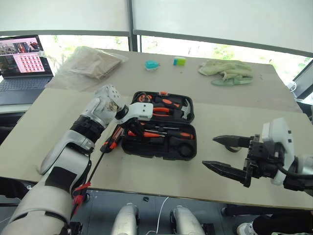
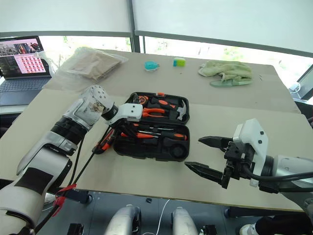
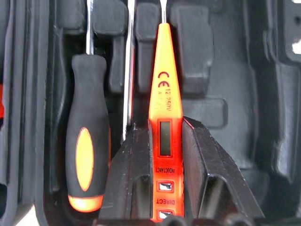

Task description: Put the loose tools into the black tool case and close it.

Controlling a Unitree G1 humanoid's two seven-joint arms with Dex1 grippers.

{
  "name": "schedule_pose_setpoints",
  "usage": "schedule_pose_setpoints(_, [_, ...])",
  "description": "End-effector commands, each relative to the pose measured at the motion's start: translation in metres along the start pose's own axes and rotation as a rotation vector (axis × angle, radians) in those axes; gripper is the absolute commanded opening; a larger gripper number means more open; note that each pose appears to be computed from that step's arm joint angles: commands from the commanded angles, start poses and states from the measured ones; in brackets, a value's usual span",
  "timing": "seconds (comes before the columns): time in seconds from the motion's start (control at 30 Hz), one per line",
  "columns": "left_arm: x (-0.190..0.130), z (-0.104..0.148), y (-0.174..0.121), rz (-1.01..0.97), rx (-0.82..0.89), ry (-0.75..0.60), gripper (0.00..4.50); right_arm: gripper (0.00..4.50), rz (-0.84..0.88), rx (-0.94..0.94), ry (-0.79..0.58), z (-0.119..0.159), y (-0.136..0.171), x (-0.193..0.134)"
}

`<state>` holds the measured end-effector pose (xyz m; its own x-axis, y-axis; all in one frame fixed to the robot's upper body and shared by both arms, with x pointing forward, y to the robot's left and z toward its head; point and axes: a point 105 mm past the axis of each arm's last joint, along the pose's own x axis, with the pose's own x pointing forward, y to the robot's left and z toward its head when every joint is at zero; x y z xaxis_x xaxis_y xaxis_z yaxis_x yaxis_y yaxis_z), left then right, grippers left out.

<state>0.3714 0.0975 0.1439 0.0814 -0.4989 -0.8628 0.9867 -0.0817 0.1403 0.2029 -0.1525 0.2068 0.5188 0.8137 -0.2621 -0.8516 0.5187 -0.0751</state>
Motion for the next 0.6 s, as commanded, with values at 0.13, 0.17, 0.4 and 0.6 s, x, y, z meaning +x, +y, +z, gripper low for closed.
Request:
schedule_pose_setpoints(0.13, [-0.001, -0.011, -0.005, -0.03, 0.022, 0.045, 0.43, 4.5, 0.025, -0.018, -0.041, 0.012, 0.002, 0.006])
schedule_pose_setpoints(0.17, [-0.003, -0.013, -0.009, -0.053, 0.034, 0.045, 0.43, 4.5, 0.028, -0.008, -0.048, 0.013, 0.002, 0.007])
schedule_pose_setpoints(0.4, [-0.005, -0.013, -0.007, -0.031, 0.04, 0.035, 0.43, 4.5, 0.054, 0.018, -0.081, 0.016, 0.003, 0.016])
schedule_pose_setpoints(0.6, [-0.025, 0.004, -0.009, -0.024, 0.013, -0.103, 2.08, 4.5, 0.064, 0.033, -0.081, 0.014, 0.003, 0.02])
